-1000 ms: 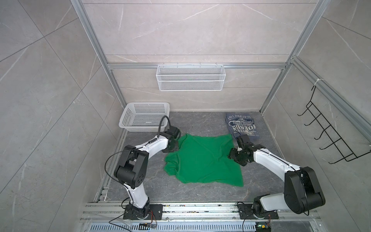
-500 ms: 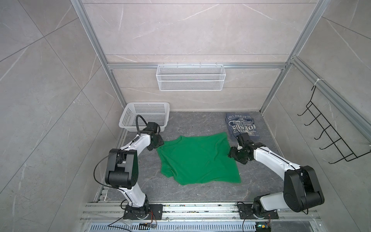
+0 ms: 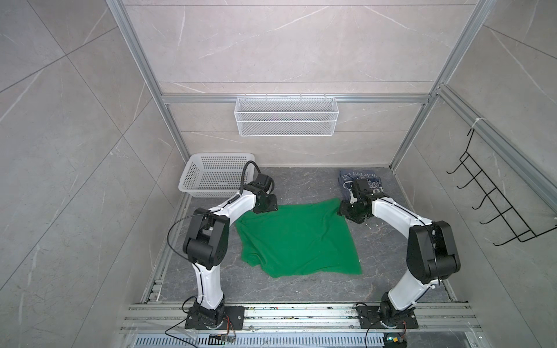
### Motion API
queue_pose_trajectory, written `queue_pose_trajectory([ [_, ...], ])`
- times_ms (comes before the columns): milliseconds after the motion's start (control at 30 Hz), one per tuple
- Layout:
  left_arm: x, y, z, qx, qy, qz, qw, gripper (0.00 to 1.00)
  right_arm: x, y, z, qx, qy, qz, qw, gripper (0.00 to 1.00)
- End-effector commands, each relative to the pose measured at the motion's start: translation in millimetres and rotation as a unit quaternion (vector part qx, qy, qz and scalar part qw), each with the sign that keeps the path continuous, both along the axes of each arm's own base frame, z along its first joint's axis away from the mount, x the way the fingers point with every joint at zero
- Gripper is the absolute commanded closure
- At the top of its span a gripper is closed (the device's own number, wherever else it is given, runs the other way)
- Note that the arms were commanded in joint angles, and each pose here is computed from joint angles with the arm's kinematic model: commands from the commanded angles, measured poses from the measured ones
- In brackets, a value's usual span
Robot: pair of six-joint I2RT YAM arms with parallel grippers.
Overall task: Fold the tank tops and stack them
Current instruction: 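Grasp the far shoulder corners of the green tank top with both grippers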
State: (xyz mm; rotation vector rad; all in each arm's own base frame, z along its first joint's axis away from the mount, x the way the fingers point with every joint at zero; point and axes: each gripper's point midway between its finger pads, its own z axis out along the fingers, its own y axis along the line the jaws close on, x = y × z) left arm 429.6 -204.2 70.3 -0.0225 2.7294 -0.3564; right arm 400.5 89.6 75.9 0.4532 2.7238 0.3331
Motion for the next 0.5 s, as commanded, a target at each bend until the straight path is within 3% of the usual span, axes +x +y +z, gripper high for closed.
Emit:
queue_pose_trajectory([
  [0, 25, -10, 0, -0.015, -0.012, -0.021, 1.0, 0.43, 25, 3, 4, 0.015, -0.014, 0.007, 1.0, 0.39],
  [233, 37, -21, -16, -0.021, 0.006, -0.035, 0.999, 0.52, 50, -5, -10, 0.022, 0.001, -0.005, 1.0, 0.44],
  [467, 25, -27, -18, -0.037, 0.027, -0.044, 0.998, 0.6, 51, -17, -18, 0.018, 0.009, -0.02, 1.0, 0.44],
])
